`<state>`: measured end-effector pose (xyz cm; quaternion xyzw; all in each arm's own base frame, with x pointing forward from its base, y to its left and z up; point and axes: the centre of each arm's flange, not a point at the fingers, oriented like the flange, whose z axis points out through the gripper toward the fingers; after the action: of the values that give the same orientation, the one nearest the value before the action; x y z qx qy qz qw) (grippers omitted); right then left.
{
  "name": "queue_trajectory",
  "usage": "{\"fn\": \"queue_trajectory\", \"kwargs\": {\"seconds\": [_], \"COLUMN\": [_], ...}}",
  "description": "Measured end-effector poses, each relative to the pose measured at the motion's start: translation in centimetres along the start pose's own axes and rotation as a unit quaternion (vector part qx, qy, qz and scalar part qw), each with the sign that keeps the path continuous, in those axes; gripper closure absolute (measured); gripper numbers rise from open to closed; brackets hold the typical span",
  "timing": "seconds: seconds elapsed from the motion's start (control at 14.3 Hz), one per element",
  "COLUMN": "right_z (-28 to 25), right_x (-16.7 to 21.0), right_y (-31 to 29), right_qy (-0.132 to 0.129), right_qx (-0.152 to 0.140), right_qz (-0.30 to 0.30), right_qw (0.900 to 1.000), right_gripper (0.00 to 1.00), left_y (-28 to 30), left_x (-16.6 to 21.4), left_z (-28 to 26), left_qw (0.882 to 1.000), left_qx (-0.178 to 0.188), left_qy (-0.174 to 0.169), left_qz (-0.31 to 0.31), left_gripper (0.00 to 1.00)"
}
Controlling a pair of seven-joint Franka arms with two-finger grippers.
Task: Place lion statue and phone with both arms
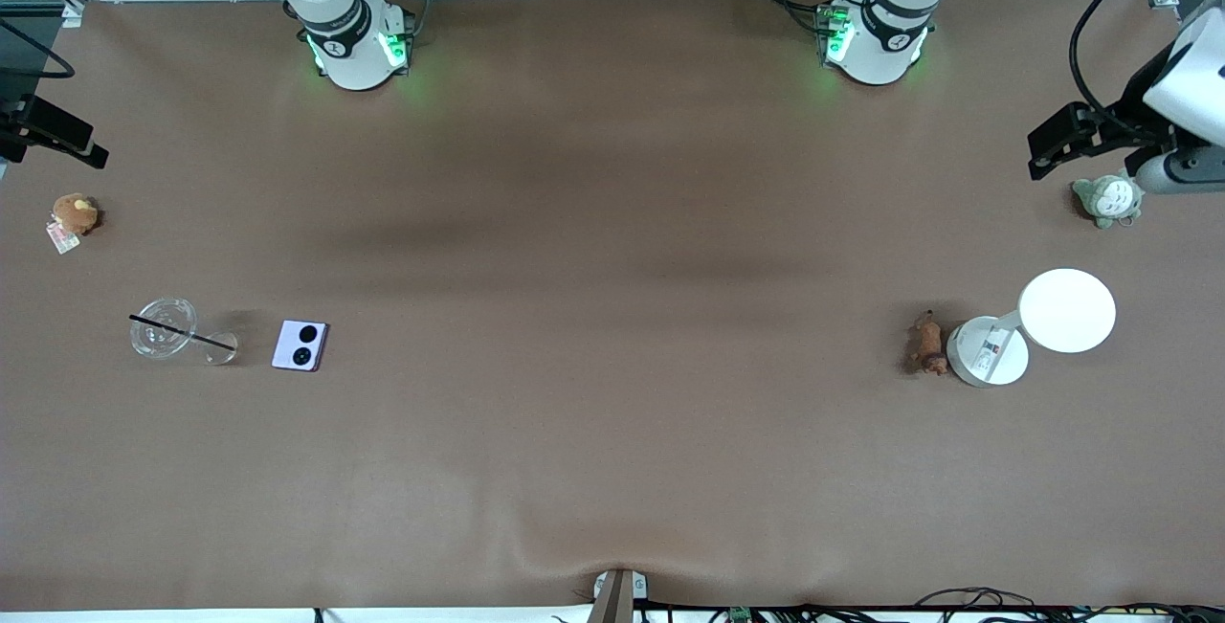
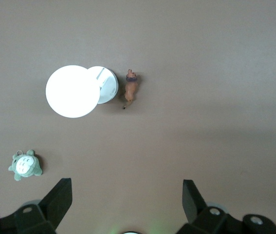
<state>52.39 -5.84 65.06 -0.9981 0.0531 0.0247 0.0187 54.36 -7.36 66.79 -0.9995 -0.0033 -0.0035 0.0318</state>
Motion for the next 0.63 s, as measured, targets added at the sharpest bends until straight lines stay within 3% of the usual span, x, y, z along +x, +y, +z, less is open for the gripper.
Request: {"fn": "queue_trajectory", "kwargs": {"seconds": [0.63], "right_z": [0.1], "right_x": [0.0], "right_y": [-0.3], "right_qy": [-0.003], "right_qx": [-0.005], "right_qz": [-0.033], "right_qw": [0.999], "right_gripper": [0.00], "left_y": [-0.6], "left_x": [-5.7], "left_z": [1.1], "left_qw": [1.000], "left_qx": [-0.006], "left_qy": [-0.008], "left_qz": [-0.004], "left_gripper": [0.00]}}
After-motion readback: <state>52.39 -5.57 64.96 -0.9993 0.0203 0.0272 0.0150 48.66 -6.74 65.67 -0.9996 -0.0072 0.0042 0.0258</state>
